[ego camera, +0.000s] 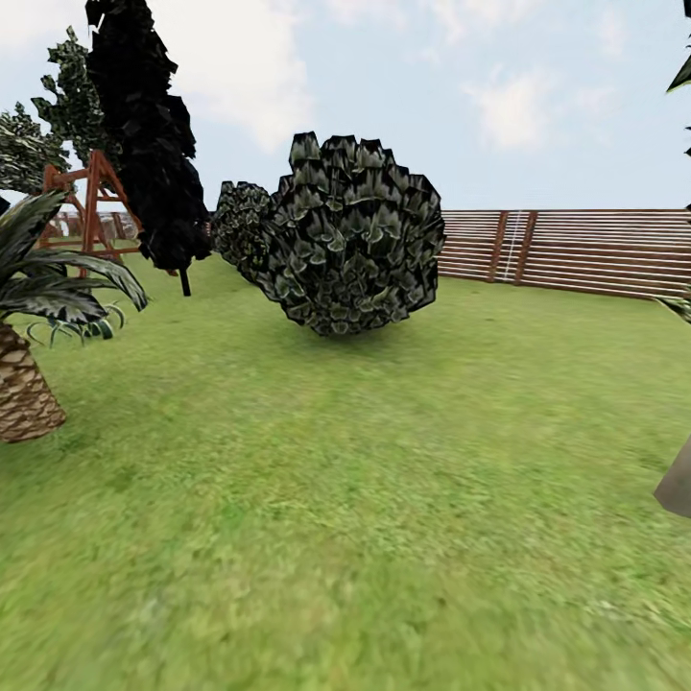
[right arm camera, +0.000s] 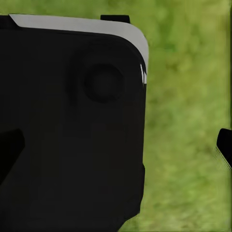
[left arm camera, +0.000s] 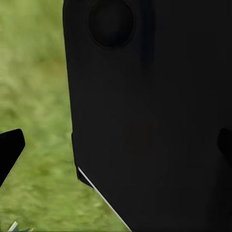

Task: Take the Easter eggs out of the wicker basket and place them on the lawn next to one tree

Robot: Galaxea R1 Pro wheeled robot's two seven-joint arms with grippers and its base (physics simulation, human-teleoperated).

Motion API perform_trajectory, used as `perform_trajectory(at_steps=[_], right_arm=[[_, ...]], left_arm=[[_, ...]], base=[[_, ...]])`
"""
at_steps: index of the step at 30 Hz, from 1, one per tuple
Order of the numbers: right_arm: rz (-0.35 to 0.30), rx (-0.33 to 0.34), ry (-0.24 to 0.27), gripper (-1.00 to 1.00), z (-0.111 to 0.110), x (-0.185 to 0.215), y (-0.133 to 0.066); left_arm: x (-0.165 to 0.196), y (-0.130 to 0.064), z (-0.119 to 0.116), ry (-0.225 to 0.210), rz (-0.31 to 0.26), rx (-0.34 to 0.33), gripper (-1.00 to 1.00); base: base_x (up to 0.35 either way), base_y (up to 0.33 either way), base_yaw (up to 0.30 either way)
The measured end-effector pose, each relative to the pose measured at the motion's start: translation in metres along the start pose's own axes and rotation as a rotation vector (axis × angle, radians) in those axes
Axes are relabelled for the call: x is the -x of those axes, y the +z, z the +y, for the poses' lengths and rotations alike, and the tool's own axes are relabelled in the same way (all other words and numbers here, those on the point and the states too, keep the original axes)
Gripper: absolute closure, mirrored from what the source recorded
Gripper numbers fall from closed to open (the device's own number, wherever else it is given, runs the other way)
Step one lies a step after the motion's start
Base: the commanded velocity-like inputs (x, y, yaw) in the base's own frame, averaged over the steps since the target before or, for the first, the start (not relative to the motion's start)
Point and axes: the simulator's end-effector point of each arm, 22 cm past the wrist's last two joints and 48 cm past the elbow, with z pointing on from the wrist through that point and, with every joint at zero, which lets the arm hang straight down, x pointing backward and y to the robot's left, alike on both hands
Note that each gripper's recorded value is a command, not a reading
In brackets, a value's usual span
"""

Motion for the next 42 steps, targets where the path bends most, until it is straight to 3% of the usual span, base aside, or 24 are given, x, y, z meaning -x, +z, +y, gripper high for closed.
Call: perform_trajectory(at_steps=[33,42], right_arm=[[0.000,0.000,0.001,-1.00,0.0000,0.0000,0.0000],[0.000,0.000,0.001,-1.00,0.0000,0.0002,0.0000]], left_arm=[[0.0000,0.0000,0.0001,0.000,0.000,0.000,-1.00],[-0.0001,0.0000,0.0000,0.000,0.000,0.000,-1.00]], base=[[0.341,0.000,0.000],[0.341,0.000,0.173]])
